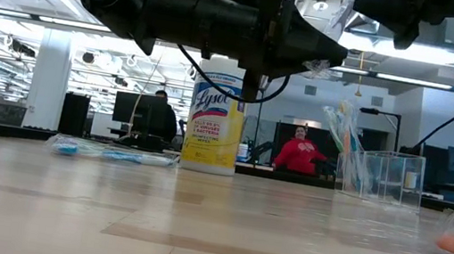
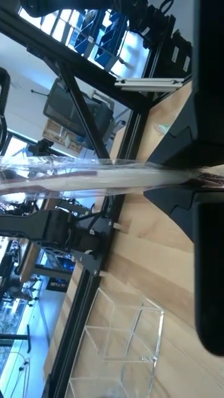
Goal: Pick & Place toothbrushing station
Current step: Put the bottom purple toothbrush into the transparent organizer
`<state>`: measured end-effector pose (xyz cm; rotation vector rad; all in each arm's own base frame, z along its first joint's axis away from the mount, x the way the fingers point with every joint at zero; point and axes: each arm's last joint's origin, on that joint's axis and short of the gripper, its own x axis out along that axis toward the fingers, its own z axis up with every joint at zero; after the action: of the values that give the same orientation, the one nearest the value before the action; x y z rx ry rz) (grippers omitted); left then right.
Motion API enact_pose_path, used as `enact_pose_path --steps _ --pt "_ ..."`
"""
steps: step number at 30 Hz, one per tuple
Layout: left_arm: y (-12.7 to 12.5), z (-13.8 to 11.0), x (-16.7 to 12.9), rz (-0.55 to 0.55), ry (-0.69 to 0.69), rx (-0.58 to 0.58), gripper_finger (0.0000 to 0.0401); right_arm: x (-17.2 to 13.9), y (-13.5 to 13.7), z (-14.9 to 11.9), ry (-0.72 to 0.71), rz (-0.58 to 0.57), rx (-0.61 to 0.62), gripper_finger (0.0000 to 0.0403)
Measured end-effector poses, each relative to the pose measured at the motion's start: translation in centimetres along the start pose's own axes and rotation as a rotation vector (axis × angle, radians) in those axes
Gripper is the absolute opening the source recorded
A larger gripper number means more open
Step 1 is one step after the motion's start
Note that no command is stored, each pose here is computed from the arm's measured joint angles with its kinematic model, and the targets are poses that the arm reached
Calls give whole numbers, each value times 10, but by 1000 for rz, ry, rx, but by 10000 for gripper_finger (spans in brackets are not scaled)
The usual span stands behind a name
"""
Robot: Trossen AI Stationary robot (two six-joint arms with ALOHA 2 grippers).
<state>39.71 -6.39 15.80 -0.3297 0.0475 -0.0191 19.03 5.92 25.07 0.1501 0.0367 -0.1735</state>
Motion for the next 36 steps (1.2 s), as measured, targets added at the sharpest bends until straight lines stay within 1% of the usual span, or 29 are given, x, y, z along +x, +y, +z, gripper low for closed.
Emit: enact_pose_path --steps 6,9,12,14,18,23,26,36 --pt "0 0 0 0 0 0 17 2 1 -1 -2 3 -18 109" --pt "0 0 0 2 0 0 17 3 0 0 -9 19 -19 72" --pt "0 0 0 4 -1 1 17 4 -1 0 -6 35 -25 27" --pt "0 0 0 5 1 5 17 4 -2 1 -5 49 -41 10" --pt "0 0 0 6 1 4 26 4 -2 1 -5 52 -51 5" --pt "1 0 0 7 0 1 61 4 -1 0 -4 59 -67 3" --pt "1 0 0 6 0 1 74 4 -1 0 -3 59 -68 2" --pt "11 3 -2 28 0 10 88 0 -3 1 13 52 -76 1"
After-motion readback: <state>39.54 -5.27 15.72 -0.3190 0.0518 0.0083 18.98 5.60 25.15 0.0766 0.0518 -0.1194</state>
